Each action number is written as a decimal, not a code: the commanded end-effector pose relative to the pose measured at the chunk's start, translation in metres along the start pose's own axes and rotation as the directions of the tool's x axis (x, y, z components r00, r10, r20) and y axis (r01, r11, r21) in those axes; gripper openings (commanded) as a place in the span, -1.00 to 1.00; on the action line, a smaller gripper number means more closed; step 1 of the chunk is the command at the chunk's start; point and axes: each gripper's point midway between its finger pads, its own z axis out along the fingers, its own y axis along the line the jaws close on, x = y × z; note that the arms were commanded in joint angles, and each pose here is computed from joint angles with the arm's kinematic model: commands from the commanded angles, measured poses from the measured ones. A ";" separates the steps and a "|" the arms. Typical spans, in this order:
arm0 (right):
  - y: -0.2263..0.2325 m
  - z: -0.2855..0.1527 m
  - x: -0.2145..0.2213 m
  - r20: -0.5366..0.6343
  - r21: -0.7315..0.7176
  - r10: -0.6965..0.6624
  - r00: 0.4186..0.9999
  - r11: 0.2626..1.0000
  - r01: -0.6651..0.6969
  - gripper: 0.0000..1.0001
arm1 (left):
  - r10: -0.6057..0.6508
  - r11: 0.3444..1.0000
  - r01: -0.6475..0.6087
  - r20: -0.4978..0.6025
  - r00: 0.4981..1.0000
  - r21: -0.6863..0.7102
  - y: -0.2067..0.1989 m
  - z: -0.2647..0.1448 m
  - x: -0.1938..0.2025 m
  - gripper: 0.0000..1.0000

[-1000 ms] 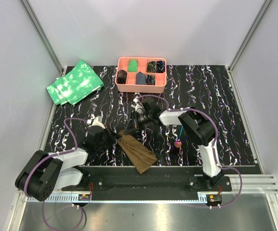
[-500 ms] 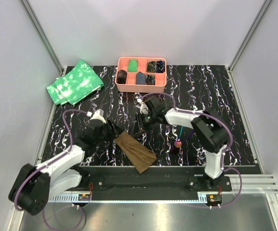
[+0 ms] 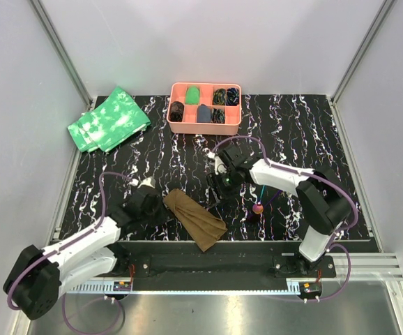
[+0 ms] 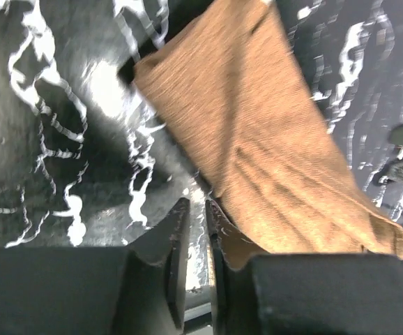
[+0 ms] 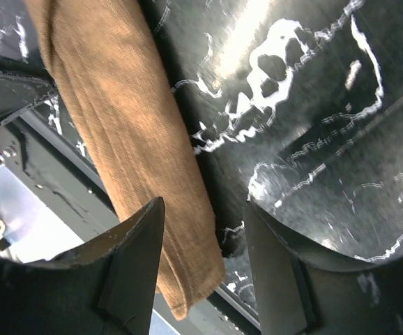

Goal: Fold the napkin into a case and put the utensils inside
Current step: Move the smaller rectangle folded napkin to the center of the board.

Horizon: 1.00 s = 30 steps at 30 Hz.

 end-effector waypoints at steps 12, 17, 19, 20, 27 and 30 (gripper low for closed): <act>-0.014 -0.015 -0.001 0.075 0.068 0.032 0.997 0.997 -0.037 0.25 | 0.023 1.000 -0.023 -0.040 0.999 0.001 -0.030 0.047 -0.003 -0.78; -0.023 -0.029 -0.014 0.143 0.097 0.081 0.986 0.991 -0.095 0.31 | 0.060 0.998 -0.060 0.015 0.998 -0.025 -0.047 0.063 -0.035 -0.80; -0.021 -0.035 -0.015 0.155 0.095 0.080 0.985 0.991 -0.095 0.35 | 0.075 0.996 -0.074 0.017 0.997 -0.047 -0.046 0.064 -0.039 -0.81; -0.019 -0.036 -0.013 0.147 0.087 0.087 0.985 0.991 -0.101 0.38 | 0.078 0.996 -0.078 0.011 0.997 -0.050 -0.045 0.062 -0.038 -0.80; 0.007 -0.035 0.016 0.093 0.077 0.044 0.995 0.996 -0.051 0.60 | 0.046 0.993 -0.038 -0.064 0.997 0.115 -0.058 0.017 -0.003 -0.55; 0.013 -0.032 0.027 0.076 0.109 0.026 0.997 0.993 -0.035 0.60 | 0.043 0.973 -0.004 -0.163 0.986 0.233 -0.079 0.002 0.026 -0.53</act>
